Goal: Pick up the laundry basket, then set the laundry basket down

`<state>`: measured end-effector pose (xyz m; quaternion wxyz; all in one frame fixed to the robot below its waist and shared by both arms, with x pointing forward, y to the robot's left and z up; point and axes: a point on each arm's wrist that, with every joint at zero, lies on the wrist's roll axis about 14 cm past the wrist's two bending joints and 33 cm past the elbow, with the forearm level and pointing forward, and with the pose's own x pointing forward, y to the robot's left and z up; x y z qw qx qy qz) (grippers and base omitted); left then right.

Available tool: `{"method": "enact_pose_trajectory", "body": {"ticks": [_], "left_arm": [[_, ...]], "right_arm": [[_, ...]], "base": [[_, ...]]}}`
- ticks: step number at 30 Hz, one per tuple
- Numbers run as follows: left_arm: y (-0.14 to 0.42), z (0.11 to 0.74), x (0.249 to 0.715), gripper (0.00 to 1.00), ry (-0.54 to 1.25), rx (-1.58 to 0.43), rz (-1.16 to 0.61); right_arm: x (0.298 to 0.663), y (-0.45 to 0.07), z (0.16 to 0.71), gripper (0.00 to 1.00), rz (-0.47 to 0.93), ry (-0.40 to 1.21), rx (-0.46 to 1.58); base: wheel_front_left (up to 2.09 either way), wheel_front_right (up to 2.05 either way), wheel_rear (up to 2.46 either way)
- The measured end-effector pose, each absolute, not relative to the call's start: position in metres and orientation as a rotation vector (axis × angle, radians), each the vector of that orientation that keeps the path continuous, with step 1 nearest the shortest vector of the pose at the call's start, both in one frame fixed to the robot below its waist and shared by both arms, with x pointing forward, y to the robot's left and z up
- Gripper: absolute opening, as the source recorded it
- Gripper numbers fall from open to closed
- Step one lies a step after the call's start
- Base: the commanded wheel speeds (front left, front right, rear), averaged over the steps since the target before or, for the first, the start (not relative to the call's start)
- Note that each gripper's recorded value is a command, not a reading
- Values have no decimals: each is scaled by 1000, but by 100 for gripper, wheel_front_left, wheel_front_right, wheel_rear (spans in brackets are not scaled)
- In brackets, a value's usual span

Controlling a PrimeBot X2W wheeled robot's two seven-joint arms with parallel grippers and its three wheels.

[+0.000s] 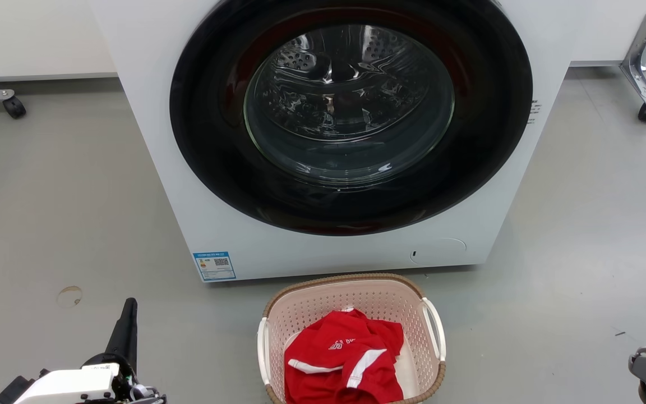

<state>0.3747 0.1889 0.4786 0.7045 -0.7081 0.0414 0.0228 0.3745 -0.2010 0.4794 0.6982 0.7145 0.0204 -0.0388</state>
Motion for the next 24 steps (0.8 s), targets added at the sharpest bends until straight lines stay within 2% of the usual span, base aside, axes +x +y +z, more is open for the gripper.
{"method": "enact_pose_trajectory", "body": {"ticks": [24], "left_arm": [[189, 479, 375, 0, 91, -1576, 51]], "right_arm": [[374, -201, 479, 0, -88, 44, 1596]], "base": [[0, 0, 0]]}}
